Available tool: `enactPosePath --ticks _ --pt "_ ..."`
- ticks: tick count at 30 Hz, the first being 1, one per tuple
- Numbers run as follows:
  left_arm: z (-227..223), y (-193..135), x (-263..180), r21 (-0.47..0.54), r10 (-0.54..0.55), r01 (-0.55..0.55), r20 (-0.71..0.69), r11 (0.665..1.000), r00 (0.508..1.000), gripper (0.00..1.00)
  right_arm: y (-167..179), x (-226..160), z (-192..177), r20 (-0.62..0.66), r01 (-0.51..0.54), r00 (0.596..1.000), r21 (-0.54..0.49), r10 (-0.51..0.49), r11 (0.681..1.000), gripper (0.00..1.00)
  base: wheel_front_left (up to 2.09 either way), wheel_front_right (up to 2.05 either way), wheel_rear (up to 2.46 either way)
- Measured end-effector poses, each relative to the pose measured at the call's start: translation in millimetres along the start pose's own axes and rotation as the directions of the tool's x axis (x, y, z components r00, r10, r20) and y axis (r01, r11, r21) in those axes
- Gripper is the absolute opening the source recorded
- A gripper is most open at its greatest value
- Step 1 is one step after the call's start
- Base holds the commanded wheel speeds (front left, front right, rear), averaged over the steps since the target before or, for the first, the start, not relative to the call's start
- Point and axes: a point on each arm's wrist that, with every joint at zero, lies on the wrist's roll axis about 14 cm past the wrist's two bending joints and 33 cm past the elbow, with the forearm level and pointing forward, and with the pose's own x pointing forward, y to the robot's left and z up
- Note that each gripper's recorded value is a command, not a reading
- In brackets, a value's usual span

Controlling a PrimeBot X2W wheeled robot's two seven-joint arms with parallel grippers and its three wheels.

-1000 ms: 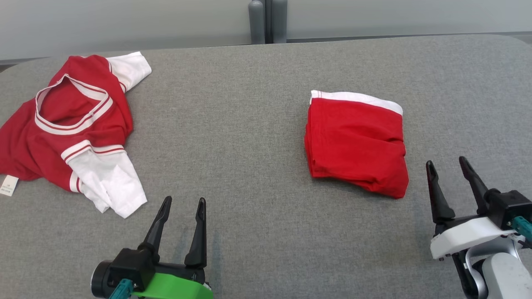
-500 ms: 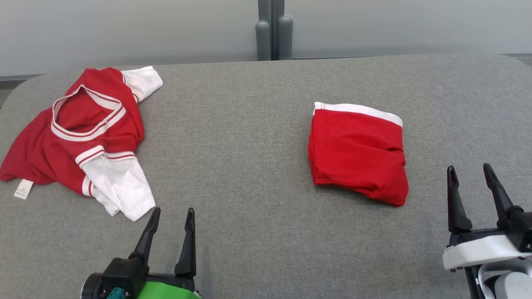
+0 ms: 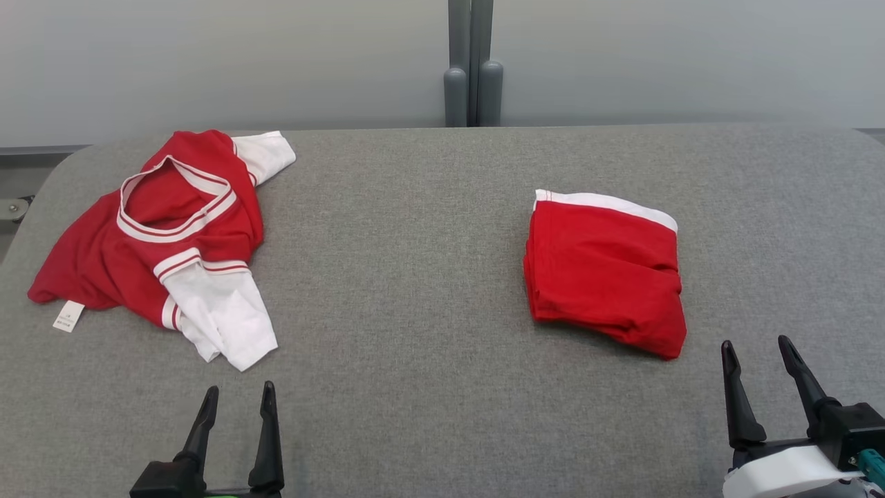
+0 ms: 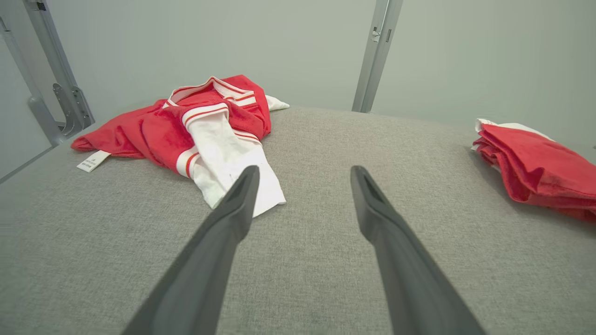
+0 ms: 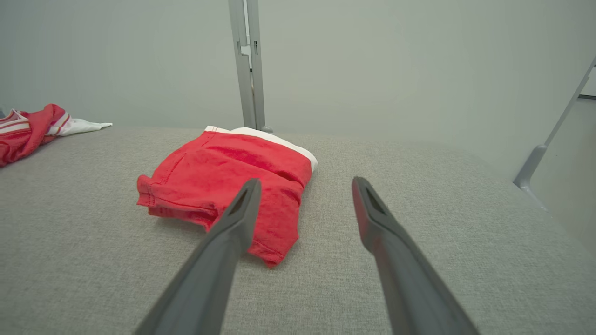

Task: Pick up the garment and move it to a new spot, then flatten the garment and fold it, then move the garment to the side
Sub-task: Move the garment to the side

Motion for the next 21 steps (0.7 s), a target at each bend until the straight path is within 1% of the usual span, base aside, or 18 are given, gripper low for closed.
enactPosePath --ticks 3,9,18,19,21 --pt "-0.7 6.7 -3.2 0.004 0.020 -0.020 -0.001 1.000 1.000 1.00 2.2 -1.5 -1.7 -0.006 -0.006 1.000 0.001 0.006 1.000 1.00 0.00 0.00 0.00" --pt "0.0 9.9 -3.1 0.010 0.026 -0.026 0.002 1.000 1.000 1.00 3.4 -1.9 -2.4 -0.008 -0.011 1.000 0.001 0.011 1.000 1.00 0.00 0.00 0.00" --pt "-2.3 6.6 -1.7 0.010 0.011 -0.011 -0.003 1.000 1.000 1.00 2.3 -3.4 -3.2 -0.011 -0.006 1.000 0.006 0.007 1.000 1.00 0.00 0.00 0.00" --pt "-3.1 5.9 -1.0 0.007 0.010 -0.010 -0.005 1.000 1.000 1.00 -2.1 -0.9 1.0 0.007 0.019 1.000 0.050 -0.019 0.999 1.00 0.00 0.00 0.00" --pt "-5.2 5.1 -0.2 0.006 0.008 -0.008 -0.012 1.000 1.000 1.00 -1.6 3.6 3.5 0.019 0.025 0.999 0.098 -0.027 0.995 1.00 0.00 0.00 0.00"
